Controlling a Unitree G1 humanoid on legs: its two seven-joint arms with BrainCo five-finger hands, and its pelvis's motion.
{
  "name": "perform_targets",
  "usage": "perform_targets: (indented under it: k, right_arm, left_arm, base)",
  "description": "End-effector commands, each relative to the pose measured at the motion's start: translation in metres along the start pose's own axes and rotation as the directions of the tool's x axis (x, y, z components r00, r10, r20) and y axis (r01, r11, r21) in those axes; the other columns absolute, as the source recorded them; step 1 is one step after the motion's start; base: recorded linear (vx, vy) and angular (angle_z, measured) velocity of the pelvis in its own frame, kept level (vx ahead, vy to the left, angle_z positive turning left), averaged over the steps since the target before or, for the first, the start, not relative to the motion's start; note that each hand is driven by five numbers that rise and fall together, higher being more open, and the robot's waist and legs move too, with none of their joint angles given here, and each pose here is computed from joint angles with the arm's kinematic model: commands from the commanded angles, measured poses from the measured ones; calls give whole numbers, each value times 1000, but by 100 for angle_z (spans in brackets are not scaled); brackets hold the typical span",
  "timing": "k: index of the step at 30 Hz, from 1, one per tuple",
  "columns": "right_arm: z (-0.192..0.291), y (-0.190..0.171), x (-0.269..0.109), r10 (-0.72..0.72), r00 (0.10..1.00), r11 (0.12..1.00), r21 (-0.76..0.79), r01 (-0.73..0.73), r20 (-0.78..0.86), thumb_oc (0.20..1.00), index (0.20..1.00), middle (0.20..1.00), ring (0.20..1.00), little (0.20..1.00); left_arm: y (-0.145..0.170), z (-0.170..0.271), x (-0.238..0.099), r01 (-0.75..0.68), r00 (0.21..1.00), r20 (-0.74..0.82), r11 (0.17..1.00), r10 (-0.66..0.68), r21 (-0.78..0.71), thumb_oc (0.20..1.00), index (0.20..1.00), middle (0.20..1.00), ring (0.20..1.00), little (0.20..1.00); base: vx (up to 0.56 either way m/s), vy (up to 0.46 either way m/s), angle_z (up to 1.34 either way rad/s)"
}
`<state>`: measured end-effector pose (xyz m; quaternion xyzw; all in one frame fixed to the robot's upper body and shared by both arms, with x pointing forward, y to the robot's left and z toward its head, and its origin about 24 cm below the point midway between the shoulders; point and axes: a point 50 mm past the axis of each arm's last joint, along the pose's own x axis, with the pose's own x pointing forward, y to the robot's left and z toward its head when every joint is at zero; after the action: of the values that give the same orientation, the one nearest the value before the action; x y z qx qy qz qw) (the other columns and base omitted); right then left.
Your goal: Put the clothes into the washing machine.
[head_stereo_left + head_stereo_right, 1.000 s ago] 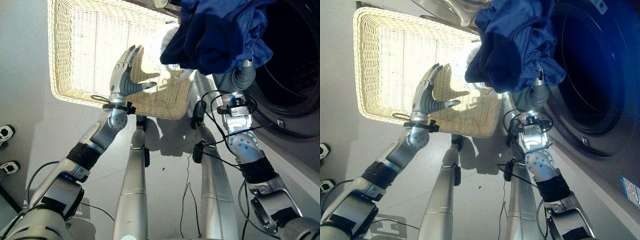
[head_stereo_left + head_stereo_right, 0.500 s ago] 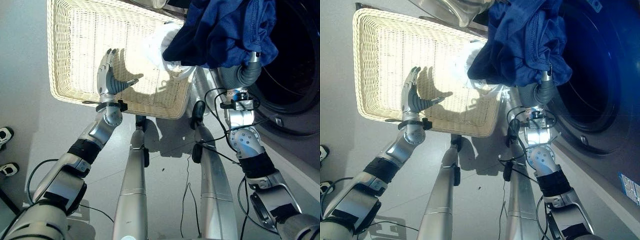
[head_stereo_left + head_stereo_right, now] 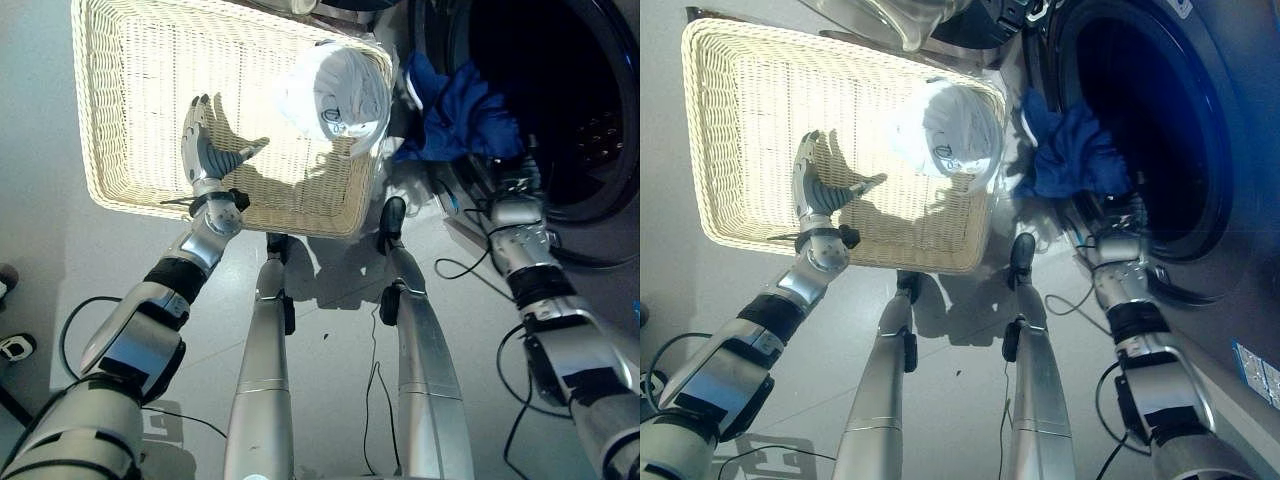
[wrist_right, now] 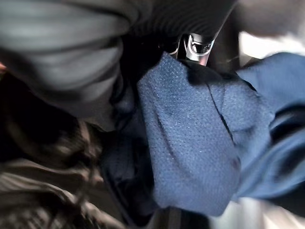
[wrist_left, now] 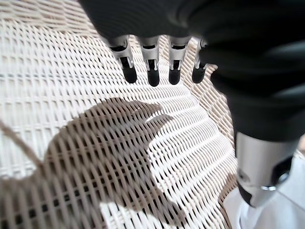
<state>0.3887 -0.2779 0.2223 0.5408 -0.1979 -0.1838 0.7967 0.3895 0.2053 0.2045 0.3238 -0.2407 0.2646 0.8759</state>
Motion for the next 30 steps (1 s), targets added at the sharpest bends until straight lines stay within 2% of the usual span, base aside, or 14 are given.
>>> perform_targets:
  k: [1, 8, 13, 14, 15, 16, 17, 18, 19, 21, 24, 26, 27, 30]
  right_arm:
    - [129, 71, -9, 4, 762, 968, -193, 159, 648, 200, 200, 200, 200, 200]
    - [209, 85, -39, -136, 429, 937, -25, 348, 893, 200, 200, 200, 200, 200]
    - [220, 80, -41, -136, 392, 916, -35, 399, 910, 200, 200, 200, 200, 200]
    - [218, 80, -39, -118, 399, 906, -66, 419, 909, 335, 335, 335, 335, 335]
    - [217, 80, -38, -111, 408, 903, -80, 422, 906, 373, 373, 373, 373, 373]
    - [213, 78, -35, -93, 434, 895, -115, 430, 896, 595, 595, 595, 595, 595]
    - [211, 77, -32, -87, 450, 887, -136, 441, 889, 674, 674, 674, 674, 674]
    - [206, 76, -29, -75, 472, 874, -171, 455, 878, 1000, 1000, 1000, 1000, 1000]
    - [199, 69, -18, -72, 544, 825, -256, 503, 836, 1000, 1000, 1000, 1000, 1000]
    - [194, 62, -13, -66, 566, 756, -328, 566, 822, 1000, 1000, 1000, 1000, 1000]
    - [183, 55, -4, -31, 576, 557, -464, 689, 817, 1000, 1000, 1000, 1000, 1000]
    - [175, 48, 3, -15, 635, 372, -586, 720, 772, 1000, 1000, 1000, 1000, 1000]
    - [171, 50, 6, 37, 641, 219, -632, 743, 766, 1000, 1000, 1000, 1000, 1000]
    - [168, 58, 6, 101, 639, 141, -647, 749, 762, 1000, 1000, 1000, 1000, 1000]
  left_arm:
    - [19, -20, -7, -79, 997, -13, 997, 78, -18, 1000, 1000, 1000, 1000, 1000]
    - [41, -50, -15, -82, 994, -66, 996, 84, 36, 1000, 1000, 1000, 1000, 1000]
    - [46, -56, -13, -76, 994, -80, 996, 79, 48, 1000, 1000, 1000, 1000, 1000]
    - [46, -56, -12, -73, 994, -83, 996, 77, 46, 1000, 1000, 1000, 1000, 1000]
    - [45, -56, -12, -70, 994, -83, 996, 74, 46, 1000, 1000, 1000, 1000, 1000]
    - [45, -56, -11, -64, 994, -82, 997, 68, 44, 1000, 1000, 1000, 1000, 1000]
    - [45, -55, -10, -63, 994, -82, 997, 66, 43, 1000, 1000, 1000, 1000, 1000]
    - [43, -53, -9, -57, 995, -78, 998, 60, 41, 1000, 1000, 1000, 1000, 1000]
    - [43, -51, -6, -50, 996, -71, 998, 52, 38, 1000, 1000, 1000, 1000, 1000]
    - [42, -49, -4, -43, 997, -64, 998, 46, 38, 1000, 1000, 1000, 1000, 1000]
    - [39, -43, -2, -37, 998, -55, 999, 39, 36, 1000, 1000, 1000, 1000, 1000]
    - [38, -39, 2, -35, 998, -44, 999, 37, 34, 1000, 1000, 1000, 1000, 1000]
    - [37, -34, 5, -32, 999, -34, 999, 33, 32, 1000, 1000, 1000, 1000, 1000]
    - [38, -33, 5, -32, 999, -28, 999, 33, 27, 1000, 1000, 1000, 1000, 1000]
  base:
    - [-12, -14, -5]
    - [-5, -5, -3]
    - [0, 0, 0]
    - [0, 0, 0]
    - [0, 0, 0]
    - [0, 0, 0]
    - [0, 0, 0]
    - [0, 0, 0]
    - [0, 0, 0]
    - [0, 0, 0]
    - [0, 0, 0]
    - [0, -17, 0]
    - [0, 0, 0]
    - [0, 0, 0]
